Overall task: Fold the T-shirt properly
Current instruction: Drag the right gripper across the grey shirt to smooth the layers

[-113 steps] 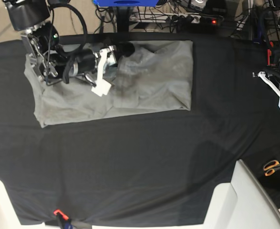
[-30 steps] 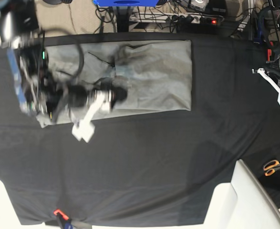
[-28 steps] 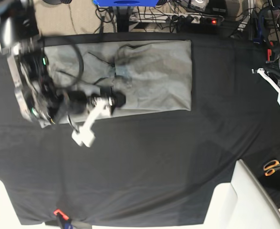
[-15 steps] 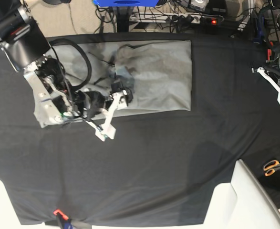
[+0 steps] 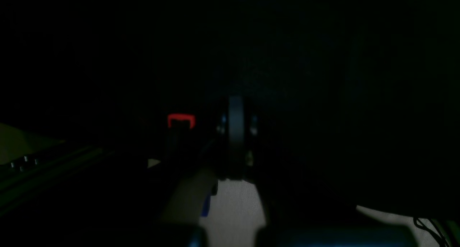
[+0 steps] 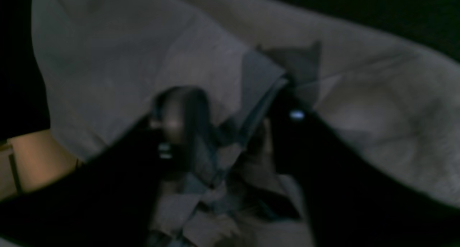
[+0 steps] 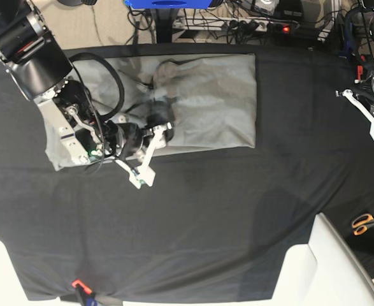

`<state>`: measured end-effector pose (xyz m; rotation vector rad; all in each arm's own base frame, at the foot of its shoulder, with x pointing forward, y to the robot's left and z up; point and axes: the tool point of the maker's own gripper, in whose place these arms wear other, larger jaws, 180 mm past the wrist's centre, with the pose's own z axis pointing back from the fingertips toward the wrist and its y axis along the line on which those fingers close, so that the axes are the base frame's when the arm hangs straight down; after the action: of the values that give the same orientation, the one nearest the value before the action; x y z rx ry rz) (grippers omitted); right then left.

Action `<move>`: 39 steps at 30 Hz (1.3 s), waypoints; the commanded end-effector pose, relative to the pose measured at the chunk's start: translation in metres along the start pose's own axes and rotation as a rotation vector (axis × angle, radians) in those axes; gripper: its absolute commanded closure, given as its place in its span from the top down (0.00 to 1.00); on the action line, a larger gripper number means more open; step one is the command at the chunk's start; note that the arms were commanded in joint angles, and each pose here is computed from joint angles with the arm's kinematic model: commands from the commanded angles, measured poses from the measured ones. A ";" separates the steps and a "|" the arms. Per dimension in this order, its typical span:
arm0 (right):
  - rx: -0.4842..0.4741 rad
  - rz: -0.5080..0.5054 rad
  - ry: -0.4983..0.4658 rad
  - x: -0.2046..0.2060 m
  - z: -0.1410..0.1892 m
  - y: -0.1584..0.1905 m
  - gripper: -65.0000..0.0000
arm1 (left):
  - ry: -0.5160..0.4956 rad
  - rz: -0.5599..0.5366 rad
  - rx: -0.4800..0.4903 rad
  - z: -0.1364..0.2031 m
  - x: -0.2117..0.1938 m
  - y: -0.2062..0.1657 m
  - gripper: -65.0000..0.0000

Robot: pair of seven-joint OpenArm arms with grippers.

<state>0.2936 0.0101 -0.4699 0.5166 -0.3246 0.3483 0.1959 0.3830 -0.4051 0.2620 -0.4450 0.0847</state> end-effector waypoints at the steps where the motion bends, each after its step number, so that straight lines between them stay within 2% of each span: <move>1: 0.012 0.019 -0.049 0.021 0.006 0.003 0.30 | -0.033 -0.015 0.029 0.005 0.012 0.011 0.00; 5: 0.009 0.019 -0.049 0.021 0.006 0.002 0.06 | -0.031 -0.015 0.028 0.005 0.011 0.011 0.00; 7: 0.010 0.019 -0.052 0.022 0.007 0.002 0.00 | -0.033 -0.015 0.028 0.005 0.012 0.011 0.00; 19: -0.006 0.053 -0.094 0.052 0.018 -0.002 0.00 | -0.032 -0.003 0.022 0.004 0.010 0.008 0.00; 26: -0.012 0.045 -0.087 0.050 0.017 -0.004 0.01 | -0.035 -0.001 0.022 0.004 0.012 0.008 0.00; 27: -0.012 0.044 -0.084 0.049 0.017 -0.004 0.03 | -0.035 -0.001 0.022 0.004 0.012 0.008 0.00; 29: -0.012 0.037 -0.068 0.043 0.016 -0.004 0.13 | -0.035 -0.001 0.022 0.004 0.012 0.008 0.00; 31: -0.021 0.021 -0.058 0.041 0.016 -0.006 0.31 | -0.034 -0.002 0.021 0.003 0.011 0.008 0.00; 33: -0.074 -0.049 -0.056 0.039 0.016 -0.016 0.51 | -0.035 -0.003 0.020 0.003 0.012 0.007 0.00; 35: -0.115 -0.106 -0.050 0.034 0.015 -0.023 0.63 | -0.035 -0.003 0.020 0.003 0.012 0.007 0.00; 39: -0.165 -0.163 -0.121 0.040 0.037 -0.035 0.62 | -0.037 -0.003 0.022 0.004 0.013 0.008 0.00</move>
<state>0.3141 -0.0260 -0.4566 0.3914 -0.3532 0.1351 0.1967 0.3804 -0.4069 0.2537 -0.4496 0.0938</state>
